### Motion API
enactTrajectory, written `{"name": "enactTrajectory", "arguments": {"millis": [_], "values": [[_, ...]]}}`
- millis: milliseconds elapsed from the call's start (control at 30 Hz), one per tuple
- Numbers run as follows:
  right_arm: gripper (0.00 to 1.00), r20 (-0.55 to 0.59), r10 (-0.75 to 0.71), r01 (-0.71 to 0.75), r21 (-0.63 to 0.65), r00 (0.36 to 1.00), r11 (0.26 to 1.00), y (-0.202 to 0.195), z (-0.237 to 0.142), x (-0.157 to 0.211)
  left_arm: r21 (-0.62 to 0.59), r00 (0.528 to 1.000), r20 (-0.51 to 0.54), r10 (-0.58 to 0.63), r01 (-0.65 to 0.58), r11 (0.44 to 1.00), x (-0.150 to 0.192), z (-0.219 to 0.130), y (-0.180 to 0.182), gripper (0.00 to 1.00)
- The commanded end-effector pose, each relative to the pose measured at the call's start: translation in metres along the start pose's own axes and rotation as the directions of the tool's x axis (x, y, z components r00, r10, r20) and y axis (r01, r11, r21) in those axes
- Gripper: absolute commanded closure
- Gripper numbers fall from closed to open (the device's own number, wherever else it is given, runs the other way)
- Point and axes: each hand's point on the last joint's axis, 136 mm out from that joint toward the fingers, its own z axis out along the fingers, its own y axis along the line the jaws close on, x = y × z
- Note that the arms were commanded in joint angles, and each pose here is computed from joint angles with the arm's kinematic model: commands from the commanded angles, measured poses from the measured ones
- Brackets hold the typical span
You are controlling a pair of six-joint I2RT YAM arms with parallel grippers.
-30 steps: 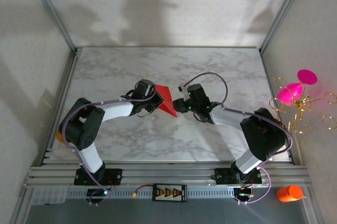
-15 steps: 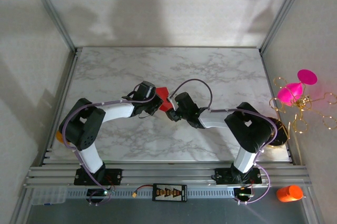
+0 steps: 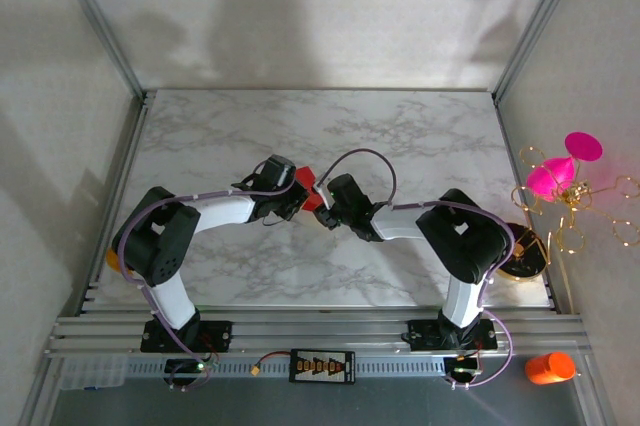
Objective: Fold a paper plane with a square sheet of paper (pick it up from the middle)
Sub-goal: Fourth fold the wing at the center of the table.
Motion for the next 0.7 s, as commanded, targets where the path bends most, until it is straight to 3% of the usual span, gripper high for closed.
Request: {"name": "enactTrajectory", "arguments": {"millis": [0, 267, 467, 667], "values": [[0.67, 0.027, -0.038, 0.039, -0.017, 0.999, 0.999, 0.006, 0.002, -0.011, 0.01, 1.0, 0.021, -0.004, 0.003, 1.0, -0.001, -0.006, -0.012, 0.91], [0.71, -0.002, -0.067, 0.067, -0.017, 0.998, 0.998, 0.007, 0.004, -0.001, 0.014, 1.0, 0.024, -0.007, 0.006, 1.0, -0.004, -0.007, -0.014, 0.9], [0.81, -0.002, -0.072, 0.071, -0.026, 0.997, 0.997, 0.009, 0.003, 0.0, 0.009, 0.999, 0.031, -0.012, 0.012, 1.0, -0.007, -0.009, -0.012, 0.89], [0.89, -0.003, -0.08, 0.08, -0.042, 0.997, 0.996, 0.011, 0.003, 0.003, 0.007, 0.997, 0.071, -0.014, 0.014, 1.0, -0.025, -0.019, -0.012, 0.79]]}}
